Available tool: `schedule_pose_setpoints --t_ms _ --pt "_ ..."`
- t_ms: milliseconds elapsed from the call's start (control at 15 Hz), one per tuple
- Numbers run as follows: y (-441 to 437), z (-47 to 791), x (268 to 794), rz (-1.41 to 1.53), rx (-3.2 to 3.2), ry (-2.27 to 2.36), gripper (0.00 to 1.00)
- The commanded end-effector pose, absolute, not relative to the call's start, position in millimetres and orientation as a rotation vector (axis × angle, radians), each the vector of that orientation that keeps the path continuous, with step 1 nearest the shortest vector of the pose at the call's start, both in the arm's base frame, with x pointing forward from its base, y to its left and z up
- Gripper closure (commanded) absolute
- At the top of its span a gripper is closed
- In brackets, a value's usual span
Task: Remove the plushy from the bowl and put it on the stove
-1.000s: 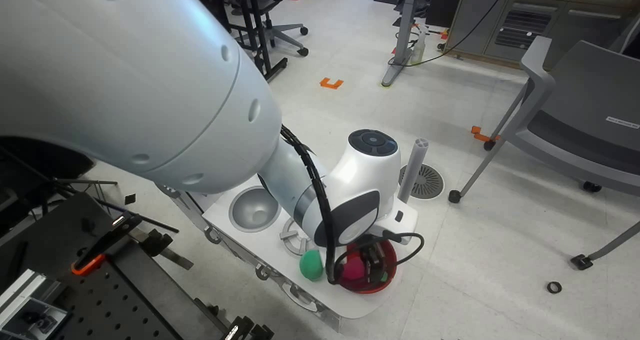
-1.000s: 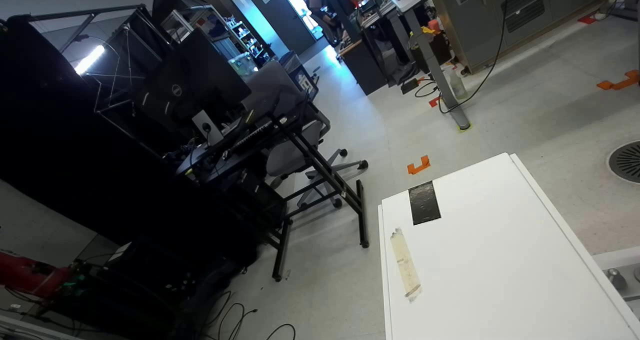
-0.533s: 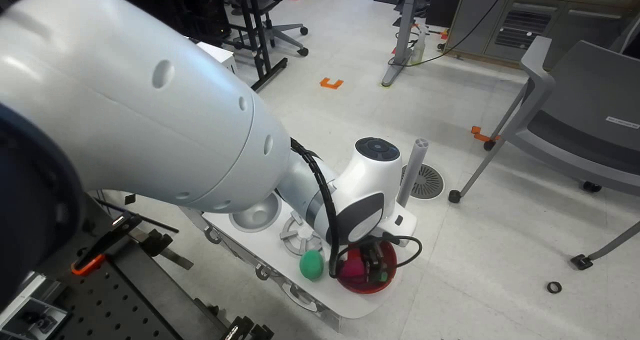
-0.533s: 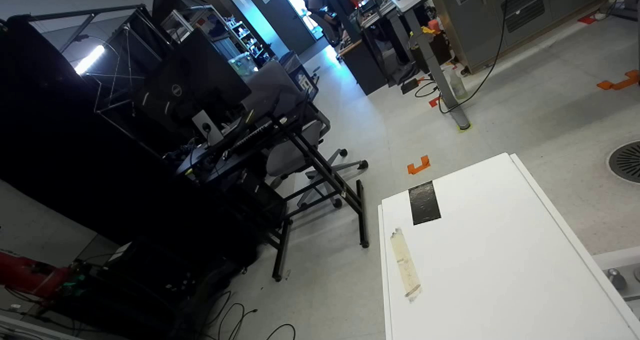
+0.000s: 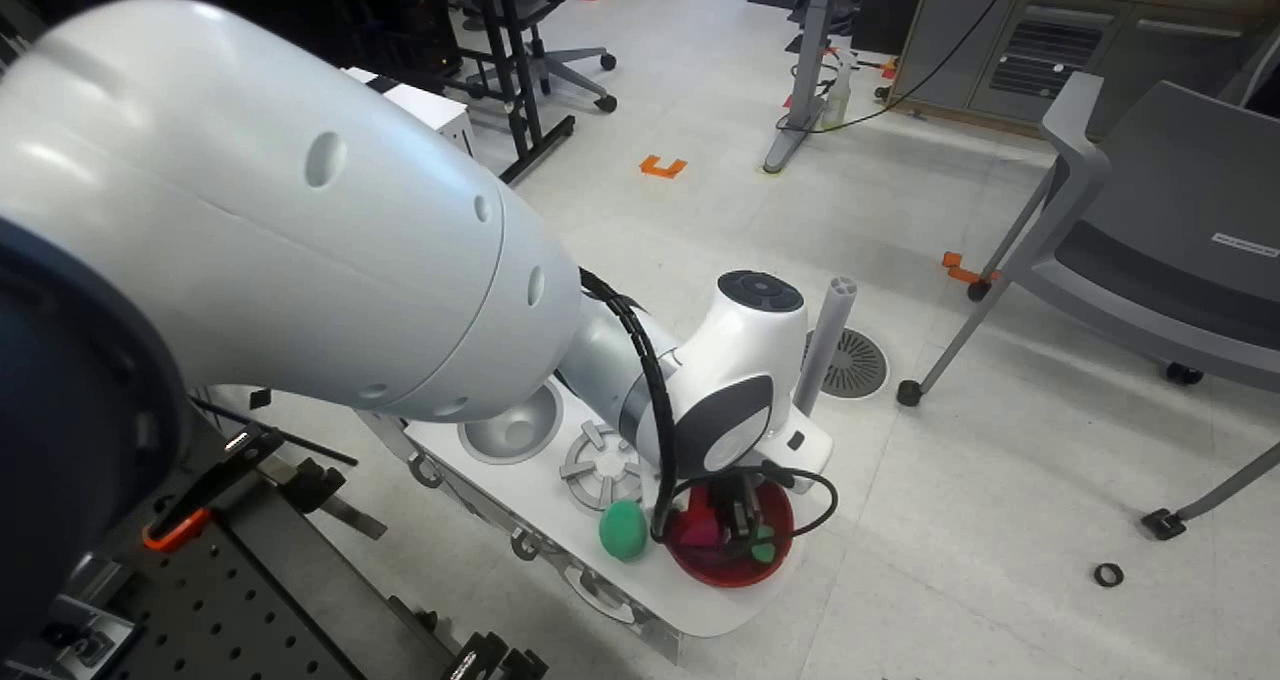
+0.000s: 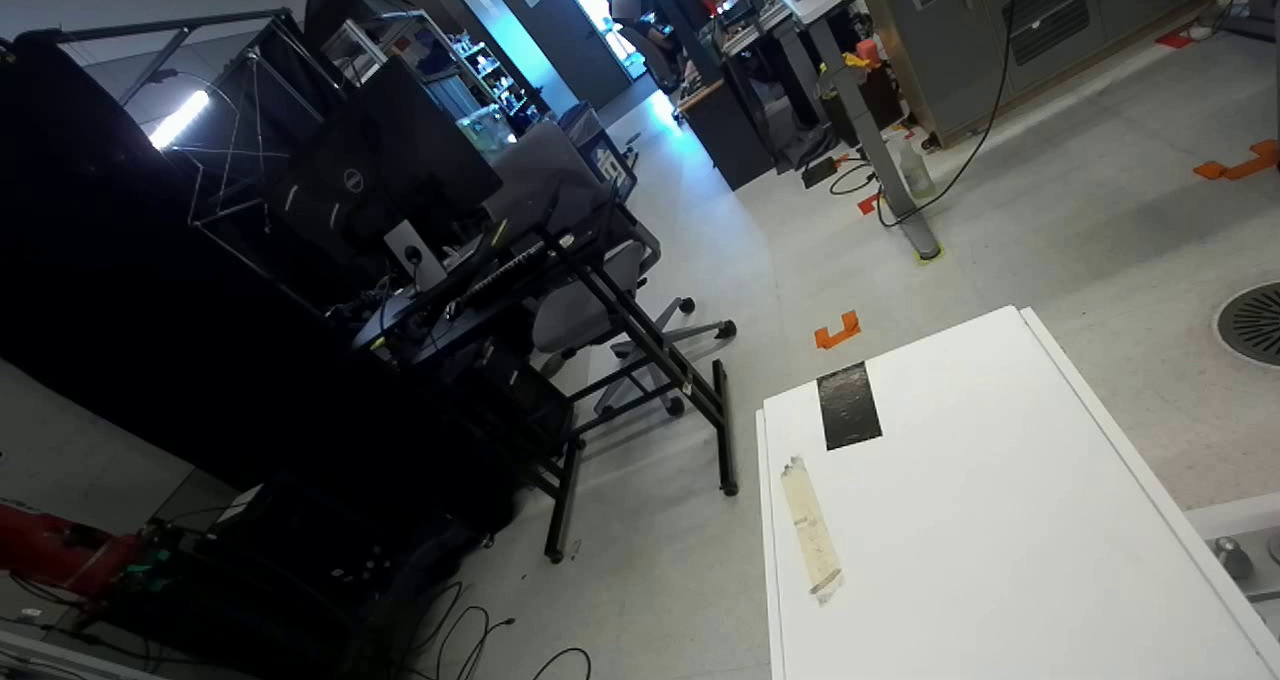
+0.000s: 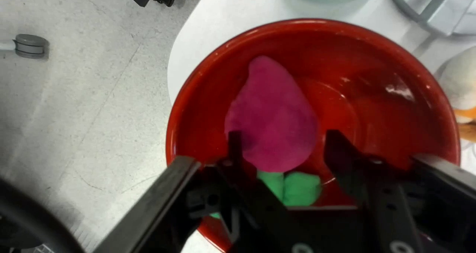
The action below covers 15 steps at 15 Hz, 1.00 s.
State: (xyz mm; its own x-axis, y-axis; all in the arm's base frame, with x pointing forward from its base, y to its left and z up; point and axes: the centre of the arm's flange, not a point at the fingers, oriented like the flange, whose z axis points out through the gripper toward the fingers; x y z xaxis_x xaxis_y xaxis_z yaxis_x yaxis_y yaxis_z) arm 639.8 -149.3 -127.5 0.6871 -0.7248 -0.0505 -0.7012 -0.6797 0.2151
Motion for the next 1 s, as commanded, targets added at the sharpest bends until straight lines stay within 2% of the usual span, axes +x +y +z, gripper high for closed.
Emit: schedule_pose_setpoints --t_ms 0,200,267,933 --pt "-155.5 -155.2 673.3 -0.247 2.649 -1.221 0.72" --pt "-158.7 -158.9 675.3 -0.293 2.593 -1.287 0.95" --pt "-159.4 -159.9 675.8 -0.306 2.575 -1.308 0.99" --pt "-153.2 -134.1 678.9 -0.307 2.552 -1.385 1.00"
